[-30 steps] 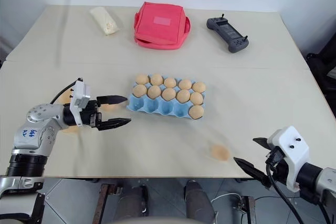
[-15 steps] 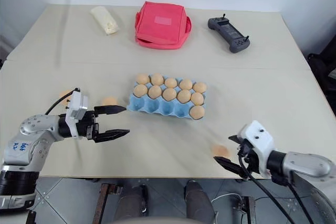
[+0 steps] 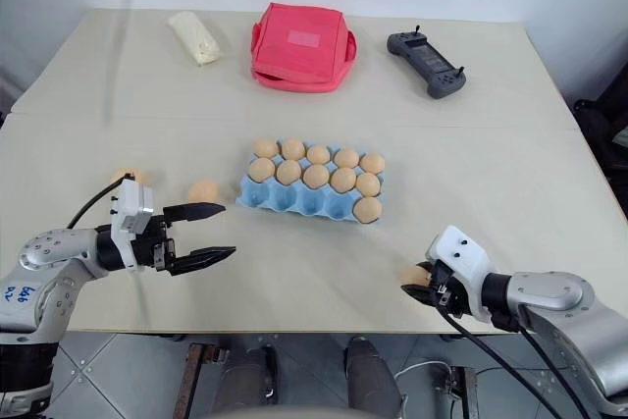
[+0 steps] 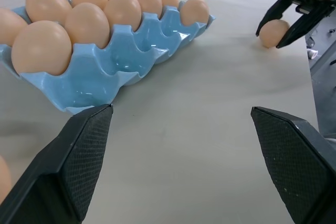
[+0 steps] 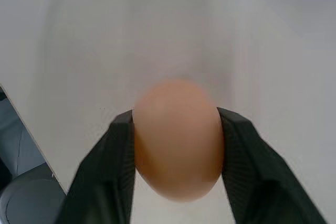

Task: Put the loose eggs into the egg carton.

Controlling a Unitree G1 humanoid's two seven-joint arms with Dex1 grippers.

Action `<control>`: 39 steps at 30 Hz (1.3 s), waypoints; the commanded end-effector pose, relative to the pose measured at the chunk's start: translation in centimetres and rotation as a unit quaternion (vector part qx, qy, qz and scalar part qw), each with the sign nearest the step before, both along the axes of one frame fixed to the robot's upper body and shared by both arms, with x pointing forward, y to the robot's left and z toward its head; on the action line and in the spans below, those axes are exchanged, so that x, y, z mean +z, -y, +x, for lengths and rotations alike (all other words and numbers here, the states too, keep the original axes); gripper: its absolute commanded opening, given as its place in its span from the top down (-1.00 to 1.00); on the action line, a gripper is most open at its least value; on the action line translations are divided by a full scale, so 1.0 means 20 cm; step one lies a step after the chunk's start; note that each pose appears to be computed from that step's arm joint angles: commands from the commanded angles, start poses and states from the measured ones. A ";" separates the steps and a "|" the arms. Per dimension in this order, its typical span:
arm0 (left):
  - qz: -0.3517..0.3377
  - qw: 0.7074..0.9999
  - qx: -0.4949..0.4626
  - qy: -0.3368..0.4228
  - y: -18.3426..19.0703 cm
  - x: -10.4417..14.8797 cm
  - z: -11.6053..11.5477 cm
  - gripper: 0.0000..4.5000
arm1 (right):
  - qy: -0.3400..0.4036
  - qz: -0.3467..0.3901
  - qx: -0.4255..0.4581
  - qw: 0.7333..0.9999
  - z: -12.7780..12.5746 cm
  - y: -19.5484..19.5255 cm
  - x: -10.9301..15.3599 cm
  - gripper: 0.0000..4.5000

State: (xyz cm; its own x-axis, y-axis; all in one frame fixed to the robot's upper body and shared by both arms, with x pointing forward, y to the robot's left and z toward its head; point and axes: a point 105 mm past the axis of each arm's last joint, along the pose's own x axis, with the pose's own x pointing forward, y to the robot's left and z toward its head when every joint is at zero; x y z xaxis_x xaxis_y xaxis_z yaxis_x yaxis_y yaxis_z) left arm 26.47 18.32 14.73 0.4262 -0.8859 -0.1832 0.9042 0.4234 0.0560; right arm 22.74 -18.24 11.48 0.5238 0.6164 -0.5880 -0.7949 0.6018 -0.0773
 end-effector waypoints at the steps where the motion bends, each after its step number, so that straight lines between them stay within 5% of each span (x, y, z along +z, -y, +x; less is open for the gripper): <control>1: -0.005 1.000 0.000 0.022 0.00 0.06 -0.02 -1.00 | 0.078 0.029 0.013 0.996 0.08 -0.05 0.22 0.27; 9: -0.008 0.999 0.015 0.036 -0.01 0.08 0.00 -1.00 | 0.133 0.100 0.026 0.986 0.31 -0.31 0.37 0.27; 17: -0.009 0.998 0.030 0.047 -0.02 0.09 0.01 -1.00 | 0.150 0.092 0.051 0.983 0.51 -0.52 0.27 0.27; 24: -0.008 0.998 0.039 0.050 -0.03 0.09 0.01 -1.00 | 0.161 0.091 0.093 0.978 0.53 -0.59 0.27 0.27; 32: -0.009 0.998 0.046 0.053 -0.03 0.09 0.01 -1.00 | 0.163 0.105 0.141 0.971 0.46 -0.66 0.32 -0.90; 39: -0.008 0.996 0.066 0.062 -0.05 0.09 0.03 -1.00 | 0.172 0.114 0.149 0.967 0.44 -0.62 0.38 -0.98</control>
State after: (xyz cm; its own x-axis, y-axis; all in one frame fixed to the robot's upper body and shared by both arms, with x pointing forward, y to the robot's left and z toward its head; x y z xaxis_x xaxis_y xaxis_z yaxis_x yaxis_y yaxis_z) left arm 27.35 19.23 15.26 0.5428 -0.8268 -0.1472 0.8398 0.5339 0.0981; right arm 32.12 -5.72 16.78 0.4545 0.8399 -0.2967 -0.8888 0.4053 -0.2140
